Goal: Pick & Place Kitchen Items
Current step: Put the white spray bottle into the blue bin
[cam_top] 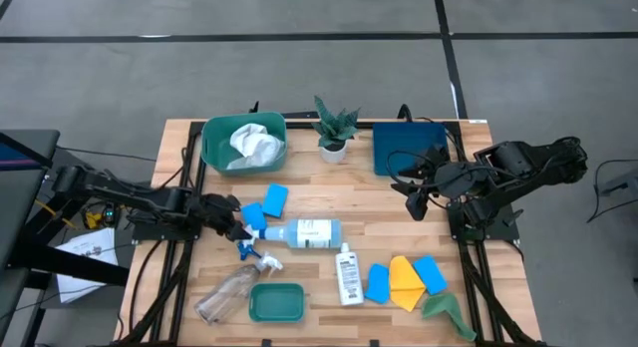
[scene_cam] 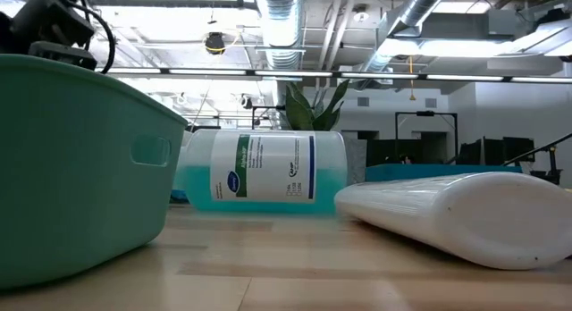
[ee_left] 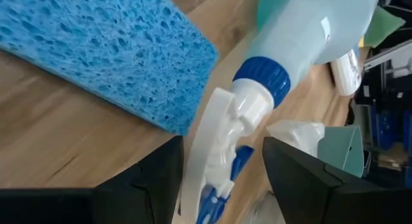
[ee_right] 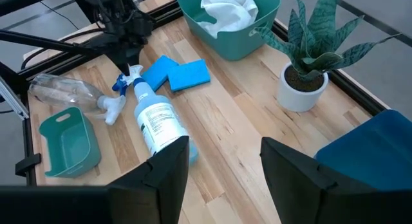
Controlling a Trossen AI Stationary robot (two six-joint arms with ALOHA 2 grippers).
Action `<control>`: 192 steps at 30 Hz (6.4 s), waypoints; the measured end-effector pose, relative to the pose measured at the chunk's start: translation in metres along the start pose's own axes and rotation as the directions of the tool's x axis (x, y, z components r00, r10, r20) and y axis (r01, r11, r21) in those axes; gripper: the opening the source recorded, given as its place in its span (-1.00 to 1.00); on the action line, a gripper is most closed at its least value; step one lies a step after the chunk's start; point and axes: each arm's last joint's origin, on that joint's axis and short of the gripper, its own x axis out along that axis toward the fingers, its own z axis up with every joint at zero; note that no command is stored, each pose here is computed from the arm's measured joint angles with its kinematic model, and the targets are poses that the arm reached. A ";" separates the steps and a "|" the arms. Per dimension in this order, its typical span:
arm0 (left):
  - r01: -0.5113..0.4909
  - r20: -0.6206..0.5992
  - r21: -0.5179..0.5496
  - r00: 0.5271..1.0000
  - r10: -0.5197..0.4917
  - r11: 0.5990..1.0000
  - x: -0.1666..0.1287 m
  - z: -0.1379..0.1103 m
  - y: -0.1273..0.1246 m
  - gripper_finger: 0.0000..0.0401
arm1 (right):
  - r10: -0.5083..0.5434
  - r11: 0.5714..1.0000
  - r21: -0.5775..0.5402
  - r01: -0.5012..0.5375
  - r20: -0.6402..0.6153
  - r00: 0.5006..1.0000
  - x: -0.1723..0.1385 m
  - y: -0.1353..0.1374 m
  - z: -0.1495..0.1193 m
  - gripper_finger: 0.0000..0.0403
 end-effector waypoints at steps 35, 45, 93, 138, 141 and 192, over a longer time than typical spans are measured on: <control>0.268 0.082 0.090 0.958 -0.275 0.959 -0.013 0.017 -0.046 -0.88 | -0.009 1.000 -0.007 0.009 -0.001 1.000 0.001 -0.002 0.001 -0.08; 0.173 0.034 0.180 0.983 -0.182 0.968 -0.035 0.028 -0.078 -0.88 | -0.007 1.000 -0.017 0.007 0.001 1.000 0.001 -0.002 0.001 -0.08; -0.133 -0.277 0.657 0.873 0.402 0.742 -0.089 0.103 -0.227 -0.89 | -0.011 0.999 -0.046 0.013 0.038 0.999 0.001 0.000 0.004 -0.08; -0.119 -0.361 0.583 0.848 0.387 0.804 -0.086 0.115 -0.269 -0.89 | -0.062 0.988 -0.135 0.071 0.073 0.995 0.001 -0.002 0.005 -0.08; -0.120 -0.362 0.583 0.848 0.389 0.804 -0.085 0.114 -0.269 -0.89 | -0.069 0.988 -0.133 0.078 0.074 0.995 0.002 -0.004 0.006 -0.08; -0.224 -0.131 0.674 0.902 0.412 0.704 -0.121 0.118 -0.269 -0.89 | 0.570 0.786 -0.385 -0.483 0.152 0.807 0.143 0.060 0.075 0.31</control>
